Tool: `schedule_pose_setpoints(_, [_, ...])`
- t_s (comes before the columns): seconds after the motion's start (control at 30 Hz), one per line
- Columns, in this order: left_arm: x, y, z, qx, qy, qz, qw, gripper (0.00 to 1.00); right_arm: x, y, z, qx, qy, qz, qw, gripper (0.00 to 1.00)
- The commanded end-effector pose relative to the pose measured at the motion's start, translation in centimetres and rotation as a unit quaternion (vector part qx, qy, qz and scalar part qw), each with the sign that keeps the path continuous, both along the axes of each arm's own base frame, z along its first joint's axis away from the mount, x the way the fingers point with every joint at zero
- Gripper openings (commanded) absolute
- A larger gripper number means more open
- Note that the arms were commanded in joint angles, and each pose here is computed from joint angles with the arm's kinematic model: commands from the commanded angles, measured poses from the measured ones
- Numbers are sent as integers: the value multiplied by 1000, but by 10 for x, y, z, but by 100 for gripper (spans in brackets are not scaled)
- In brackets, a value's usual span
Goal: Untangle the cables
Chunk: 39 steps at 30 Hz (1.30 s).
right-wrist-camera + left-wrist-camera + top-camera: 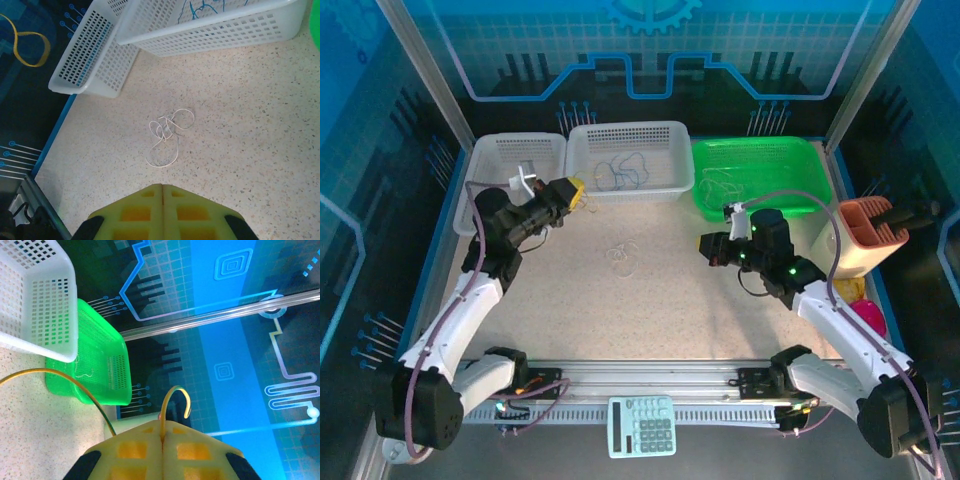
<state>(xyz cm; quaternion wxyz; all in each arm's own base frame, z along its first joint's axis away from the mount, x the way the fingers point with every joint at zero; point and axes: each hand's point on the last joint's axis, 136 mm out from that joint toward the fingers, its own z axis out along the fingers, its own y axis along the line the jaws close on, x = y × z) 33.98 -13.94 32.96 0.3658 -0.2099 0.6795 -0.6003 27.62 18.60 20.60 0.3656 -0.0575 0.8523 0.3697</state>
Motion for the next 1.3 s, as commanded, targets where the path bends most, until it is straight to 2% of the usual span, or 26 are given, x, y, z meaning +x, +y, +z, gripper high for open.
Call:
schedule_pose_setpoints(0.0, [-2, 0, 10, 19, -18, -5, 1000, 0, 1, 7, 15, 17, -12, 18, 1000, 0])
schedule_pose_setpoints(0.03, [-2, -1, 13, 17, -23, -11, 1000, 0, 1, 12, 18, 22, -13, 27, 999, 4])
schedule_pose_setpoints(0.23, [-9, -11, 29, 12, -43, -48, 998, 0, -6, 55, 50, 23, -59, 103, 993, 56])
schedule_pose_setpoints(0.37, [-13, -19, 41, 6, -53, -82, 995, 0, -5, 84, 73, 26, -100, 151, 983, 71])
schedule_pose_setpoints(0.53, [-17, -21, 55, 0, -64, -90, 994, 0, -2, 112, 90, 43, -133, 196, 970, 79])
schedule_pose_setpoints(0.8, [-21, -22, 68, -12, -71, -94, 993, 0, 7, 139, 104, 36, -169, 226, 959, 83])
schedule_pose_setpoints(1.27, [-24, -28, 74, -21, -74, -101, 992, 0, 42, 189, 108, 81, -164, 243, 953, 83])
